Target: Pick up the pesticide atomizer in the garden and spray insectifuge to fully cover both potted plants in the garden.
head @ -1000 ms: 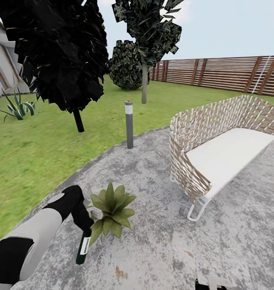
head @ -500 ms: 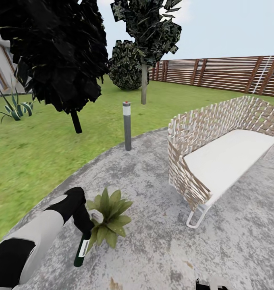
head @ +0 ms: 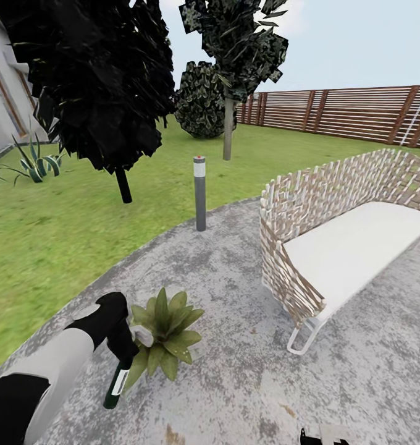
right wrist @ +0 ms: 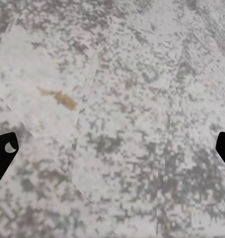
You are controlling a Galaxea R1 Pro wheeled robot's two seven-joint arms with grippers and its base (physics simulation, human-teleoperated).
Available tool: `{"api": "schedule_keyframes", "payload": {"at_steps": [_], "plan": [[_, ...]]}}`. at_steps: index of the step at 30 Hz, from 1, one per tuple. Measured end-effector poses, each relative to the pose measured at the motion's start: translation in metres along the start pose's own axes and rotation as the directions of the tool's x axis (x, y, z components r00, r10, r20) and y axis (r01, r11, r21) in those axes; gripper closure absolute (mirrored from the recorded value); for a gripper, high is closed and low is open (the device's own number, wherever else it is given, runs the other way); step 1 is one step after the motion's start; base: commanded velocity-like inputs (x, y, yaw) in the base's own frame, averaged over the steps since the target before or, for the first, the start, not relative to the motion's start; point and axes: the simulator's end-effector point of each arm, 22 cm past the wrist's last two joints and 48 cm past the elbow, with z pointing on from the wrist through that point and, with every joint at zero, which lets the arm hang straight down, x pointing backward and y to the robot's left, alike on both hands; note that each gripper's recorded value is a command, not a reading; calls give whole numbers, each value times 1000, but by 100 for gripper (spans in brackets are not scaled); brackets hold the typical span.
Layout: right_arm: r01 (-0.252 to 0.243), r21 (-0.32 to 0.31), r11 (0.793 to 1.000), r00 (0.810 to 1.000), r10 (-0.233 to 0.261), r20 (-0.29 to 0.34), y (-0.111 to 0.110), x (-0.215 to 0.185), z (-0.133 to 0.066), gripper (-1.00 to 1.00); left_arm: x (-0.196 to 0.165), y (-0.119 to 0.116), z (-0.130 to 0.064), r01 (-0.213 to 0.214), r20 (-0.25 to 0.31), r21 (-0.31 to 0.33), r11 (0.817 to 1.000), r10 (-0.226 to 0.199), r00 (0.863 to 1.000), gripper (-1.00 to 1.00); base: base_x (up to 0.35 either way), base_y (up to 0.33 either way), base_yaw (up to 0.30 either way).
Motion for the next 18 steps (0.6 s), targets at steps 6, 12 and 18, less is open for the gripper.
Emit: {"api": "schedule_keyframes", "payload": {"at_steps": [6, 12, 18], "plan": [[0, 0, 1000, 1000, 0, 0, 0, 0, 0, -100, -4, -11, 8, -6, 9, 14, 1000, 6, 1000, 100, 3, 0, 1], [0, 0, 1000, 1000, 0, 0, 0, 0, 0, -100, -19, -17, -2, -18, 36, 14, 1000, 18, 999, 100, 194, 37, 0], [0, 0, 1000, 1000, 0, 0, 0, 0, 0, -100, -20, -19, -4, -10, 30, 18, 1000, 9, 1000, 100, 26, 7, 0]]}}
